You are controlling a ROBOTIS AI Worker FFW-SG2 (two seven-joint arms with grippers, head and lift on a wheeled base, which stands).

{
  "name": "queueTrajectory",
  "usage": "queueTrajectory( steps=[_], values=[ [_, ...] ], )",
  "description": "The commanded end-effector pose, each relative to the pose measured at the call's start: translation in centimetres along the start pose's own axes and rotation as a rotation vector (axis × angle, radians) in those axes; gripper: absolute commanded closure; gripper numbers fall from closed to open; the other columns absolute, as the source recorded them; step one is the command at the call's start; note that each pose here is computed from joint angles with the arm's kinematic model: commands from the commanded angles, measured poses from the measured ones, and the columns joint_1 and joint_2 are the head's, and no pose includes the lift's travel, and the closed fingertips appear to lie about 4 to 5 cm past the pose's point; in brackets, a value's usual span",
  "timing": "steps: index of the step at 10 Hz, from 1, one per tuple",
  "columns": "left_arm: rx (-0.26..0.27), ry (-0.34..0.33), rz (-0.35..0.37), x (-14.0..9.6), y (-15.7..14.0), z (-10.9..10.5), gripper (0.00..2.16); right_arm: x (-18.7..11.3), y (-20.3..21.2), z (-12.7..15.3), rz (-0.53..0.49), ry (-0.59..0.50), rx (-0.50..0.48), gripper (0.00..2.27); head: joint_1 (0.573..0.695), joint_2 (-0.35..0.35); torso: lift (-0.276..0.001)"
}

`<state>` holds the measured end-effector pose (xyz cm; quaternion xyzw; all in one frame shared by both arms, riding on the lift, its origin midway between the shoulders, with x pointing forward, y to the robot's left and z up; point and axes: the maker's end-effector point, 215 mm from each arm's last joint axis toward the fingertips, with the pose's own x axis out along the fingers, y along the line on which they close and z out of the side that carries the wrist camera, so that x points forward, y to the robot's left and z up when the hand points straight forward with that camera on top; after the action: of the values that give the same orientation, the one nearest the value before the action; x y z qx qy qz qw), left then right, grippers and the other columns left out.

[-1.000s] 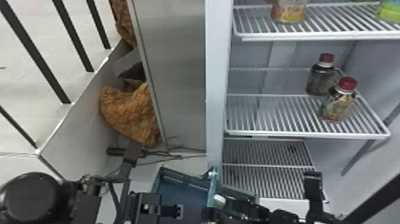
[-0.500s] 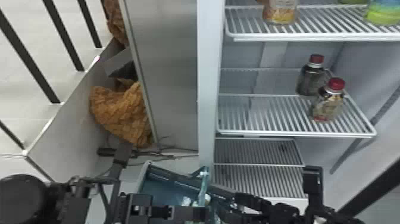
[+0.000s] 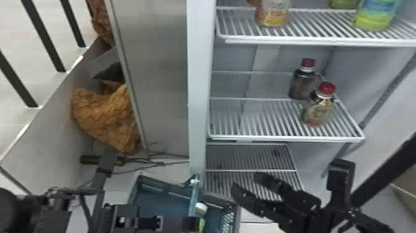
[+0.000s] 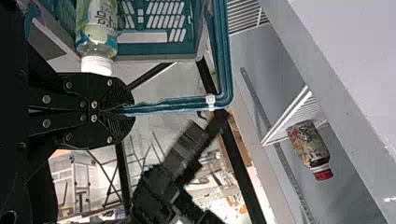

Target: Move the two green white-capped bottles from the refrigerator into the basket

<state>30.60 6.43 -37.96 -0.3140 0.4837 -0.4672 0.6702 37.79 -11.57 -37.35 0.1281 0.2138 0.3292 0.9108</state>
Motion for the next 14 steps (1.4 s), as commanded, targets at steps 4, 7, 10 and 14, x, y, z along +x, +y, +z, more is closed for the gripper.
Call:
queueTrajectory(
  steps=[4, 7, 10, 14],
  values=[
    [-0.004, -0.001, -0.005, 0.0, -0.1, -0.1, 1.18, -4.5, -1.8, 9.3, -0.18, -0.374, -0.148, 0.35, 0.695, -0.14, -0.263],
    [-0.011, -0.004, -0.008, 0.0, 0.0, -0.3, 1.18, -6.5, -1.6, 11.4, -0.279, -0.501, -0.159, 0.35, 0.695, -0.179, -0.263],
    [-0.011, -0.003, -0.009, 0.0, -0.1, -0.4, 1.18, -7.8, -2.3, 11.3, -0.394, -0.522, -0.13, 0.35, 0.695, -0.213, -0.263],
    [-0.012, -0.004, -0.011, 0.1, -0.2, -0.4, 1.18, -7.4, -3.4, 9.8, -0.452, -0.462, -0.142, 0.34, 0.695, -0.227, -0.263]
  ],
)
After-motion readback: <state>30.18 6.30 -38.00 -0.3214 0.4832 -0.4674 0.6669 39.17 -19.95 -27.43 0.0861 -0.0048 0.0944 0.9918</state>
